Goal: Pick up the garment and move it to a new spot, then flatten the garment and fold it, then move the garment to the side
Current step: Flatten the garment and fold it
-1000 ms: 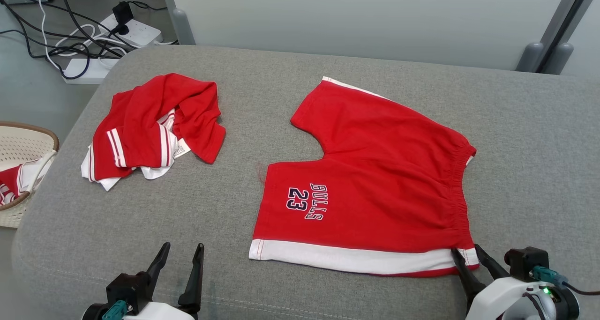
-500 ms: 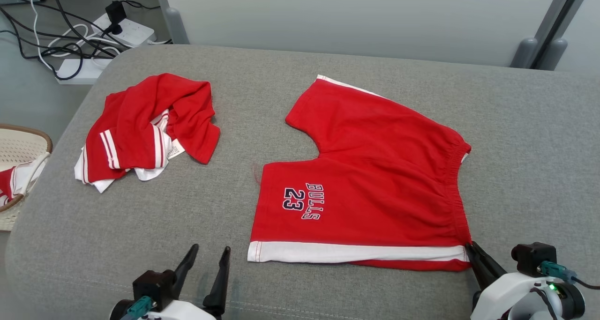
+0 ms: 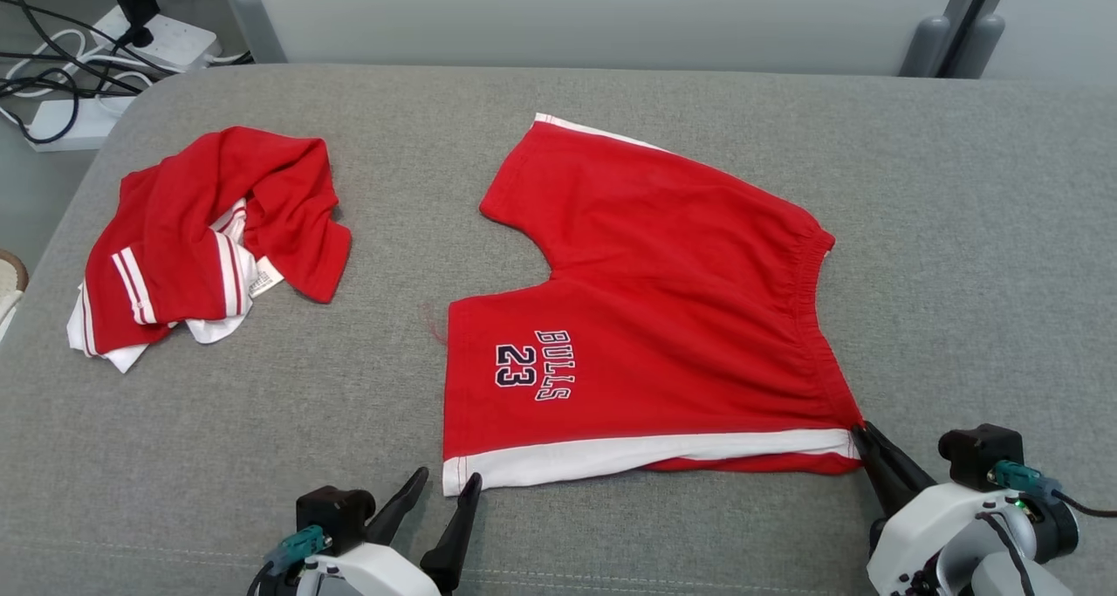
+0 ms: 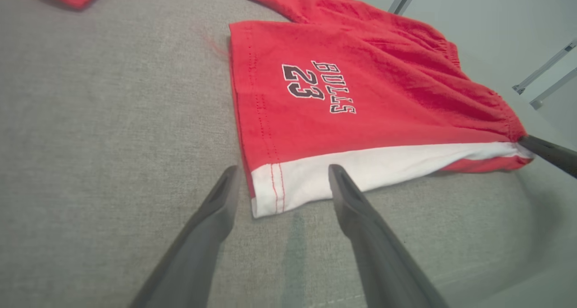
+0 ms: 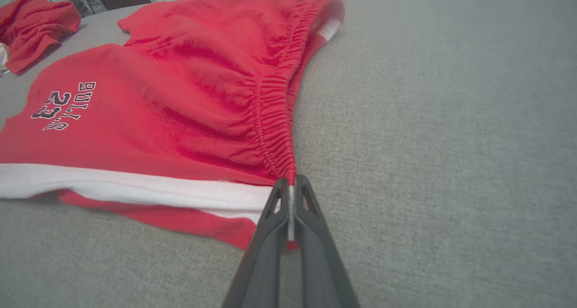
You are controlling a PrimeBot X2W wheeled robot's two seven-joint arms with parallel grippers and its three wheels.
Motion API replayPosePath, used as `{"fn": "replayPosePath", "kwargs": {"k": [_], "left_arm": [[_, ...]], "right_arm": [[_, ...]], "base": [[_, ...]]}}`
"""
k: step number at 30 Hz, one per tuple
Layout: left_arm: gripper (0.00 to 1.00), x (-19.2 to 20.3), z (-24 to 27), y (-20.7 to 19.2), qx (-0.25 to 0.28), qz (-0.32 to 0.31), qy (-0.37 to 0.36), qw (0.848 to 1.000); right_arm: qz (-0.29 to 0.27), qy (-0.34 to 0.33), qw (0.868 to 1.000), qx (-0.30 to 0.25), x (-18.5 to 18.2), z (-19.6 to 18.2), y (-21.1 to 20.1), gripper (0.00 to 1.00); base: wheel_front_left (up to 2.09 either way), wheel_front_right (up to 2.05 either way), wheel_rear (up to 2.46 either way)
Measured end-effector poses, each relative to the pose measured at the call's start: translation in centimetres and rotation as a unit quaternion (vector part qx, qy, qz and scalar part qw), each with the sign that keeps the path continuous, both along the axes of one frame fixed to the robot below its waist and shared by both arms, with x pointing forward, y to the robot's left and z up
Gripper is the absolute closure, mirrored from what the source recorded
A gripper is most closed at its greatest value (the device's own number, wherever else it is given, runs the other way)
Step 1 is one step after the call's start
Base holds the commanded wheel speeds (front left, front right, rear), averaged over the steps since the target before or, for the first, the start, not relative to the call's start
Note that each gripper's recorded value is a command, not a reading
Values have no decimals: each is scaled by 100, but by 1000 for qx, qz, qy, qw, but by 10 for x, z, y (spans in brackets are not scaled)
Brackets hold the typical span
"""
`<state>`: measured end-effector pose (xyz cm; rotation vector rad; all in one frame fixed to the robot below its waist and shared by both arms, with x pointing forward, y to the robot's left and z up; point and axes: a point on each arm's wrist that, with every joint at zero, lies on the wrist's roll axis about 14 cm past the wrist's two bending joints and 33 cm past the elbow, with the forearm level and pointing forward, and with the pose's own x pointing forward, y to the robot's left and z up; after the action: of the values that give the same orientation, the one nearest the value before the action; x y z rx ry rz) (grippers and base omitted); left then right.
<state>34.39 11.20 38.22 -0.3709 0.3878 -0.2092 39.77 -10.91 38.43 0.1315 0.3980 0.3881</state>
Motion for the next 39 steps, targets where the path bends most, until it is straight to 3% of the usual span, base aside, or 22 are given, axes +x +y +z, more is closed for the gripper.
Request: {"fn": "replayPosePath", "kwargs": {"k": [13,14,15,17,18,32,39], "left_arm": [[3,1,-25,-13,-32,-19,58,998],[12,2,-25,-14,-35,-19,59,997],[51,4,-24,-15,-38,-20,59,997],[96,6,-22,-18,-39,-26,55,997],[100,6,-22,-20,-42,-28,55,997],[100,4,-3,-12,-47,-40,32,998],[100,-21,-5,-7,-51,-39,42,997]], "right_arm": [[-1,-3,1000,-2,11,-1,-4,100],[-1,-2,1000,-2,10,-2,-5,100],[0,-1,1000,-3,10,-3,-5,100],[1,-2,1000,-3,12,-3,-4,100],[1,-4,1000,-3,13,-2,-4,100],[2,-18,1000,-1,11,12,-5,100],[17,-6,1000,4,-14,12,-1,100]], "base": [[0,0,0],[0,0,0],[0,0,0],[0,0,0],[0,0,0],[0,0,0],[0,0,0]]}}
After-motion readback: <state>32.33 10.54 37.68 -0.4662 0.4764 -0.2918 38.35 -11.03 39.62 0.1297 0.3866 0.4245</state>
